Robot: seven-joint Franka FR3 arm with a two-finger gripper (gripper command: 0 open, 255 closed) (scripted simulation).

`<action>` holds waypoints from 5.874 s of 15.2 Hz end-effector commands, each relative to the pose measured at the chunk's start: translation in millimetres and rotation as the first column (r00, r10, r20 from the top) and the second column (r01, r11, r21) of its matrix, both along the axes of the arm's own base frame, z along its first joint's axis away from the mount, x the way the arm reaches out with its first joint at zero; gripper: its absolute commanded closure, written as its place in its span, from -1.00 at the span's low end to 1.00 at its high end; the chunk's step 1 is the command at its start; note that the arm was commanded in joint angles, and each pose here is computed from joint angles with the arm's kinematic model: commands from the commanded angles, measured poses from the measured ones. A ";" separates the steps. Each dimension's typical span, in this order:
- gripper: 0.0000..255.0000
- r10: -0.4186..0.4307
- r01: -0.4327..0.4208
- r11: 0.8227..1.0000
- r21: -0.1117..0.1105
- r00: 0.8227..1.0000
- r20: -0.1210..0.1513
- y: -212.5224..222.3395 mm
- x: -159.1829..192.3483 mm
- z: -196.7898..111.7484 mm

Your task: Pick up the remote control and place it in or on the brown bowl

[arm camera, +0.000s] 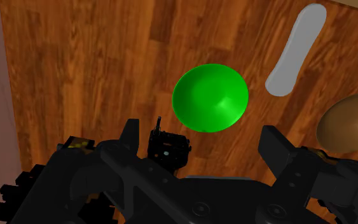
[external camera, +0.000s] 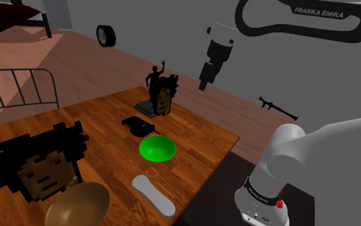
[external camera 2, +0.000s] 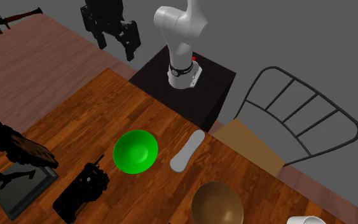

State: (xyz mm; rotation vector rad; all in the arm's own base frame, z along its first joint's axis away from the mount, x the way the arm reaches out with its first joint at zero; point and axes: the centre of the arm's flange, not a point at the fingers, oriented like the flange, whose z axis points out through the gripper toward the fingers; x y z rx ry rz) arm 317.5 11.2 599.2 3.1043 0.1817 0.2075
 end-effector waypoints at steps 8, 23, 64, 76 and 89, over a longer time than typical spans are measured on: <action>-1.00 -0.016 0.017 1.000 0.001 1.000 -0.026 54.3 5.6 -74.4; -1.00 -0.052 0.052 0.999 0.002 0.995 -0.080 170.6 14.2 -233.9; 1.00 -0.079 0.080 0.997 0.001 0.989 -0.124 262.9 18.0 -385.5; 1.00 -0.079 0.080 0.997 0.001 0.989 -0.124 262.9 18.0 -322.1; 1.00 -0.079 0.080 0.997 0.001 0.989 -0.124 317.7 54.6 -278.3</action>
